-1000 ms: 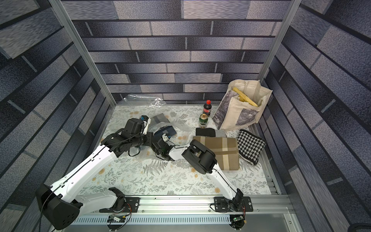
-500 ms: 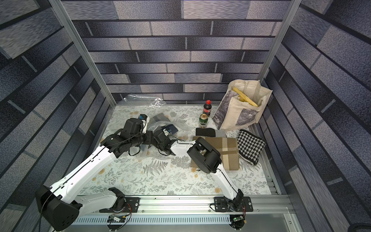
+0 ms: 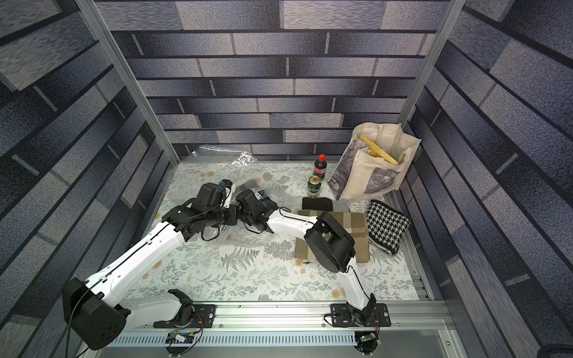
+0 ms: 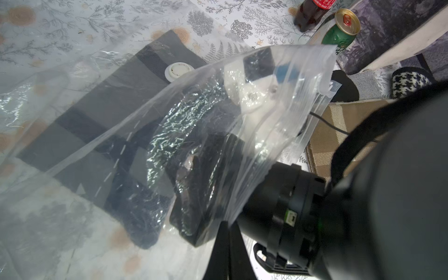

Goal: Take the scarf out of the vacuum bag
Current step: Take out the scarf from the vacuum bag.

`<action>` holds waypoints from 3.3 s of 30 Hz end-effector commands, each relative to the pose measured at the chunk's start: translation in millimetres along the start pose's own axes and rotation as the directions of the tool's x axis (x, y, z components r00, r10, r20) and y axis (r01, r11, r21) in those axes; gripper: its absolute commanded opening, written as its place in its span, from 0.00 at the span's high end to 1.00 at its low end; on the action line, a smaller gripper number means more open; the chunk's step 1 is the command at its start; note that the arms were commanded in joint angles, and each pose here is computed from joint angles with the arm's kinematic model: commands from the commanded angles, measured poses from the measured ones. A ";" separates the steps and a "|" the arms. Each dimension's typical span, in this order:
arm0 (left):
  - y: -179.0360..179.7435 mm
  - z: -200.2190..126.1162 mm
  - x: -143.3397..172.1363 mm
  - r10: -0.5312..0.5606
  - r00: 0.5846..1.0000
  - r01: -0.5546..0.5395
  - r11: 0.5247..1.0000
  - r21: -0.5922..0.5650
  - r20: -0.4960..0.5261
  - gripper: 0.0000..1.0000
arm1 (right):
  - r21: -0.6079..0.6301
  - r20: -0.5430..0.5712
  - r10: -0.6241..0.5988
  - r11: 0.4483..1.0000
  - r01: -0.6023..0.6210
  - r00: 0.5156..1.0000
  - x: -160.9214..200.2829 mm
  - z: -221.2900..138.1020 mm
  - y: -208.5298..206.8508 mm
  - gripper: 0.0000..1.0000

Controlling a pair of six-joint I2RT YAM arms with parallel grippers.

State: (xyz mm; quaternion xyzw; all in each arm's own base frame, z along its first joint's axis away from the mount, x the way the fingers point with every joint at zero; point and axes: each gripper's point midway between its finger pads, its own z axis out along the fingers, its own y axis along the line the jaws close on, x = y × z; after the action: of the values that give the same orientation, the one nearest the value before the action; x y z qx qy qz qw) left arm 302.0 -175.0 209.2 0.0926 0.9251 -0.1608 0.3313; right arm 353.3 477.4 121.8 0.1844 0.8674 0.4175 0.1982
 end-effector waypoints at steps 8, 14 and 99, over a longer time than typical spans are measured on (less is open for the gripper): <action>10.4 8.8 12.3 -0.045 0.998 0.043 0.998 -0.046 -0.050 0.96 | 0.015 -0.081 0.042 0.999 -0.041 0.996 5.5 -35.5 3.7 1.00; 9.5 16.4 11.7 -0.053 0.997 0.050 0.998 -0.044 -0.062 0.96 | 0.053 -0.101 0.034 0.998 -0.029 0.994 12.6 -62.3 -19.1 1.00; -17.1 45.7 44.0 -0.016 0.986 0.013 1.000 -0.018 -0.168 1.00 | 0.323 -0.616 -0.295 0.751 0.576 0.730 4.1 -235.8 -90.5 1.00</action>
State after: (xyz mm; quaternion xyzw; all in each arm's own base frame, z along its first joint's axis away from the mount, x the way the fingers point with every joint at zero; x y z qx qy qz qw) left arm 285.8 -196.9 147.1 0.1055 0.9521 -0.1369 0.2523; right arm 231.9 290.5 165.5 -0.0962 0.9820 0.1627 -0.0053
